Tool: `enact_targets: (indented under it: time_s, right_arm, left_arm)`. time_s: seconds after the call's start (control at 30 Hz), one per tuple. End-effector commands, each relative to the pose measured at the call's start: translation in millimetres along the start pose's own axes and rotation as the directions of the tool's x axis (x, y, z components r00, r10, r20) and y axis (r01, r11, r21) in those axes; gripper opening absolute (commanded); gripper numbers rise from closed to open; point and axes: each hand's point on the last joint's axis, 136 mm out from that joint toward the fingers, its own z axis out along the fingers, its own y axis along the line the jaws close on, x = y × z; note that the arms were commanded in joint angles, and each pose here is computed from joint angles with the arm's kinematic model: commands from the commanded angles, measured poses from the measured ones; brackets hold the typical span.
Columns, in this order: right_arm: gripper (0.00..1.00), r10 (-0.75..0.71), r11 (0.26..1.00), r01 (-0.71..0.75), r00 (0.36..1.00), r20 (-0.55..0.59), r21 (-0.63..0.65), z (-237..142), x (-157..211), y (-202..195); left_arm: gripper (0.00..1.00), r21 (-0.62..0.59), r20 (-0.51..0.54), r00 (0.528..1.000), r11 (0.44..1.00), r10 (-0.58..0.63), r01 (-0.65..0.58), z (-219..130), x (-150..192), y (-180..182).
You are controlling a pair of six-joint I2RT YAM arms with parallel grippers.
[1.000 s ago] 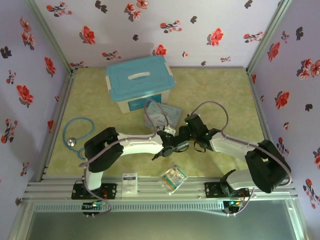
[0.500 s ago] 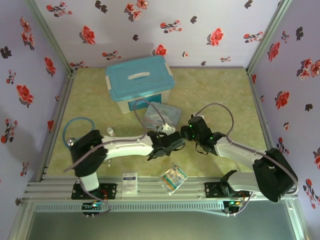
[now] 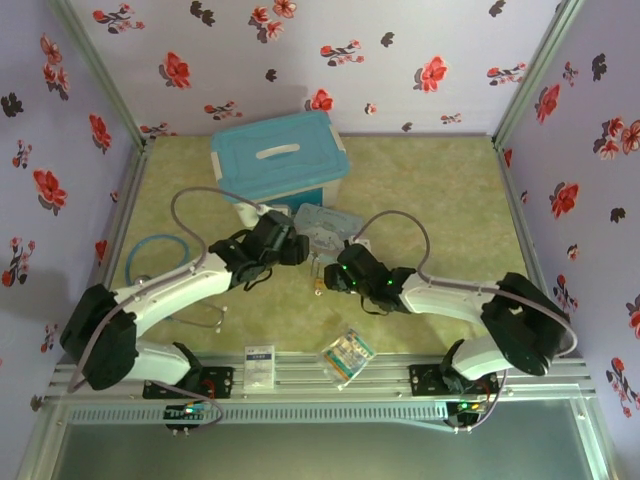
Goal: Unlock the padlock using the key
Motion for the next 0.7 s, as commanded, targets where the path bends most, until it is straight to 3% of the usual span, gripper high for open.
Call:
enact_targets:
  time_s: [0.0,0.2,0.37,0.67]
  right_arm:
    - [0.60,0.079,0.995,-0.078,0.997,0.022,-0.067,8,-15,23]
    - [0.63,0.083,0.997,-0.083,0.996,-0.013,-0.007,20,-5,20]
    - [0.63,0.013,0.996,-0.011,0.999,-0.029,0.093,27,11,22]
    - [0.56,0.024,0.987,-0.016,0.999,-0.045,0.163,51,26,13]
  left_arm:
    - [0.72,0.109,0.021,1.000,0.994,0.017,-0.019,16,-15,-14]
    - [0.72,0.096,0.039,0.994,0.989,0.105,-0.108,45,-28,-12]
    - [0.72,0.048,0.020,0.994,0.993,0.103,-0.104,67,-20,-6]
    - [0.66,0.015,-0.024,0.994,0.994,0.109,-0.108,76,-3,2]
